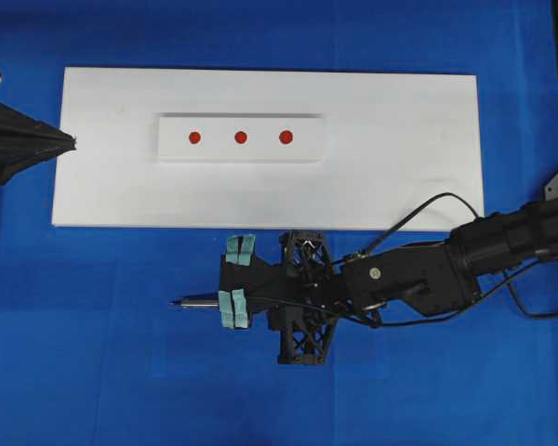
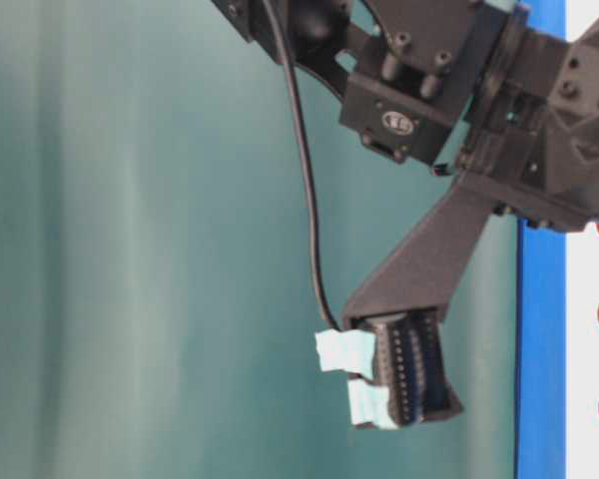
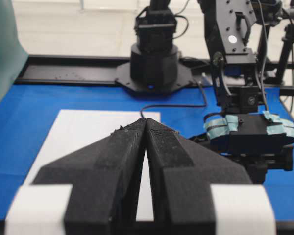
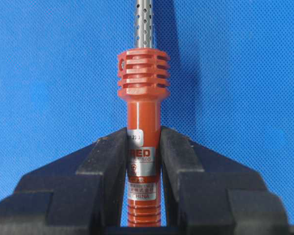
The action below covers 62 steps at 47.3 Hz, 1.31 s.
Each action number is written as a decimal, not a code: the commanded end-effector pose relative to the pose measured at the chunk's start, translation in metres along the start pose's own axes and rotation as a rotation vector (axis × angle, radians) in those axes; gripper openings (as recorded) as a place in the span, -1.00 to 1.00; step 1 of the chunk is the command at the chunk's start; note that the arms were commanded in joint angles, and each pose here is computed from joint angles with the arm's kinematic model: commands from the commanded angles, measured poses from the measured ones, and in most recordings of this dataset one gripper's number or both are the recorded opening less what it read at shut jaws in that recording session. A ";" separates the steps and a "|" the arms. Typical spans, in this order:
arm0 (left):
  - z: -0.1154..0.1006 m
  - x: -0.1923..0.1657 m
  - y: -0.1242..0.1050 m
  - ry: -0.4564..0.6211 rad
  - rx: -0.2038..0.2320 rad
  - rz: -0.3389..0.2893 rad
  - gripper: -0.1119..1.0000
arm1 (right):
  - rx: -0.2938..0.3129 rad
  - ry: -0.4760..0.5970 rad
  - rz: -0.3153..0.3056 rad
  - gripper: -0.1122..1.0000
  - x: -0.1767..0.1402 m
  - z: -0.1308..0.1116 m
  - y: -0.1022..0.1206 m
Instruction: Touch the tip of the soldering iron to the mark.
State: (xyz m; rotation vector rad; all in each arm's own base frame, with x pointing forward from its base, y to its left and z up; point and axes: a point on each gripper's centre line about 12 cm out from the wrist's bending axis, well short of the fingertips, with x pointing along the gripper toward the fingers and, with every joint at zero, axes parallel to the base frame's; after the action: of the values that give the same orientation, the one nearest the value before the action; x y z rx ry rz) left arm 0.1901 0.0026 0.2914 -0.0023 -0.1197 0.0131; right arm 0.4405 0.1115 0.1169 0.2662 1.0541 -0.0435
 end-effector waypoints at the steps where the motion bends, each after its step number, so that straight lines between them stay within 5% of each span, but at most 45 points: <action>1: 0.003 0.001 0.000 -0.009 0.000 0.001 -0.75 | 0.002 -0.027 0.015 -0.68 -0.008 0.007 0.003; 16: 0.000 0.001 0.000 -0.003 0.000 0.001 -0.75 | 0.056 -0.001 -0.009 -0.62 -0.008 0.006 -0.004; 32: -0.001 0.000 0.000 -0.002 0.000 0.002 -0.76 | 0.041 0.016 -0.027 0.91 -0.020 0.007 -0.003; 48: -0.001 0.000 0.001 -0.002 0.002 0.003 -0.76 | 0.034 -0.058 -0.028 0.88 -0.113 0.037 0.003; 62: 0.001 -0.001 0.000 -0.009 0.000 0.001 -0.75 | 0.019 -0.079 -0.121 0.87 -0.198 0.052 -0.007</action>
State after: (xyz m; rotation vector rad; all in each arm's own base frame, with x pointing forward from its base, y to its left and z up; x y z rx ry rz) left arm 0.1884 0.0025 0.2871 -0.0009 -0.1135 0.0127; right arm 0.3924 0.0799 0.2799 0.2166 1.0400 -0.1624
